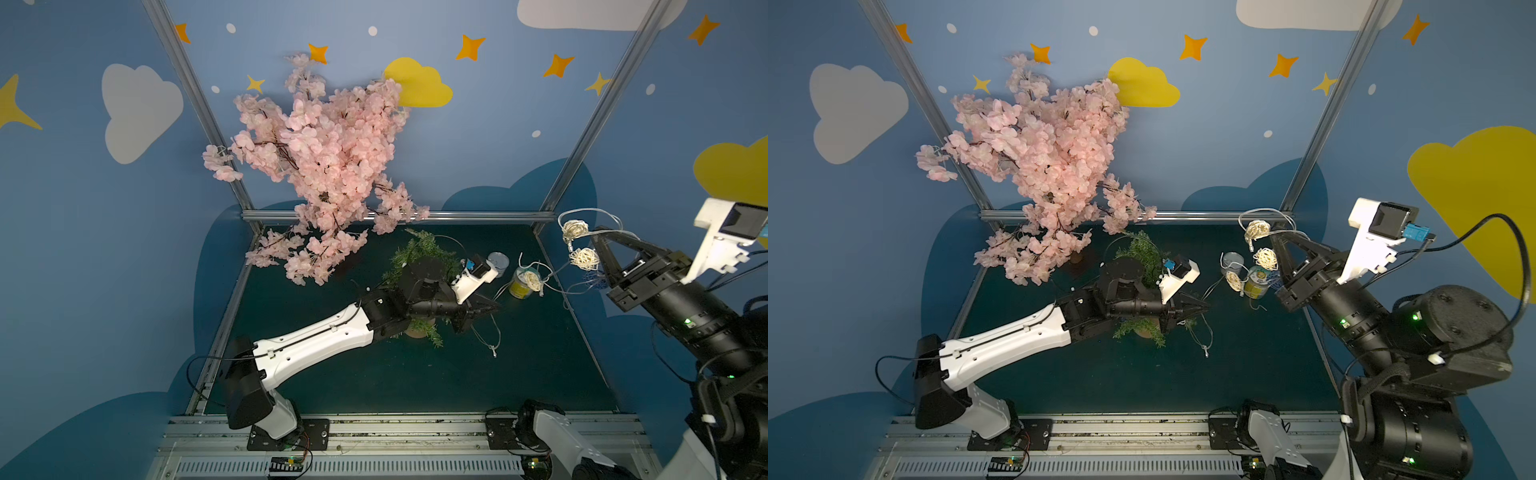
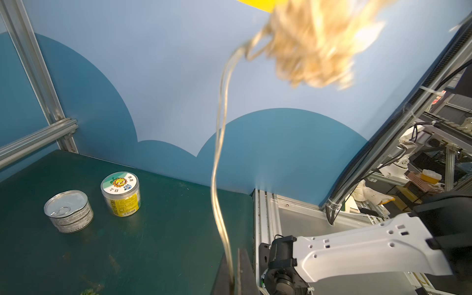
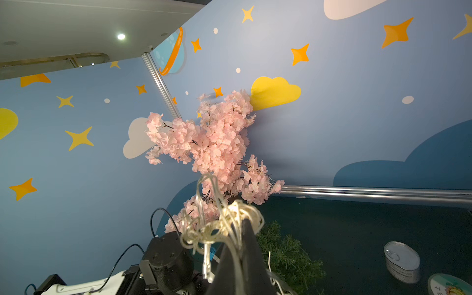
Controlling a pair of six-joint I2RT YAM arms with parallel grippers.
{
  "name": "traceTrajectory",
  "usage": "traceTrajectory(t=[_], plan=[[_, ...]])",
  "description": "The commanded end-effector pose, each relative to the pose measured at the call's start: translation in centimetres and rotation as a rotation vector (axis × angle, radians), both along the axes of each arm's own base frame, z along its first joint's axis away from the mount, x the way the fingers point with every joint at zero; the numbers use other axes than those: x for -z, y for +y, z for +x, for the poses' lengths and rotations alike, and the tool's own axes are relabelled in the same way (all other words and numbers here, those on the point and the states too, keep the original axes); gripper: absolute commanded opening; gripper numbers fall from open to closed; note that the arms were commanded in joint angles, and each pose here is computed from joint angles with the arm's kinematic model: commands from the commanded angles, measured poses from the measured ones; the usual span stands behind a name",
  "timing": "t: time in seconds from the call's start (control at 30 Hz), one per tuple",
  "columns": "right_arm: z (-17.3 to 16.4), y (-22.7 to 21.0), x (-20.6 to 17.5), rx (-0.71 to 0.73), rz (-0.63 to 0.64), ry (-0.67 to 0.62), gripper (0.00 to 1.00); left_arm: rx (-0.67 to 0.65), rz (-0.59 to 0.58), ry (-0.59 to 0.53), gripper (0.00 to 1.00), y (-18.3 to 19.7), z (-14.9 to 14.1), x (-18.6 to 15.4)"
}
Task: Remove string lights from the small christmas tree
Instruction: Remove the light string from the Christmas tree.
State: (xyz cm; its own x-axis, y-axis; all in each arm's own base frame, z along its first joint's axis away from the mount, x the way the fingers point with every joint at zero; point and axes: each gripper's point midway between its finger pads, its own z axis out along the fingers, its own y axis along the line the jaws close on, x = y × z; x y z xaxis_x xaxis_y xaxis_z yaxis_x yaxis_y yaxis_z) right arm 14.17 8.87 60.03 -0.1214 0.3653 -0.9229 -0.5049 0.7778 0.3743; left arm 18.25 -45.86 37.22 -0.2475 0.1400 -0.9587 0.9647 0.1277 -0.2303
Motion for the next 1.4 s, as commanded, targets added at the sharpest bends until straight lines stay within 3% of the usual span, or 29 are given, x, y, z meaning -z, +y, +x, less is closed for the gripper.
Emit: traceTrajectory(t=[0.0, 0.27, 0.53, 0.73, 1.0, 1.37], plan=[[-0.3, 0.7, 0.5, -0.054, 0.023, 0.023, 0.00, -0.030, 0.006, -0.033, 0.04, 1.7, -0.3, -1.1], [-1.9, 2.0, 1.7, -0.139, 0.061, 0.045, 0.00, -0.116, 0.073, -0.090, 0.04, 5.9, -1.8, -2.2], [-2.2, 3.0, 4.2, -0.231, 0.122, 0.098, 0.00, -0.255, 0.164, -0.222, 0.04, 10.6, -3.6, -3.7], [-2.1, 3.4, 5.2, -0.274, 0.140, 0.117, 0.00, -0.311, 0.141, -0.265, 0.04, 13.3, -4.7, -5.8], [-0.4, 3.3, 6.8, -0.292, 0.137, 0.172, 0.00, -0.251, 0.065, -0.291, 0.04, 12.9, -6.6, -9.5], [4.3, 3.8, 14.0, -0.306, 0.094, 0.346, 0.00, -0.171, -0.015, -0.303, 0.04, 12.0, -8.5, -12.5]])
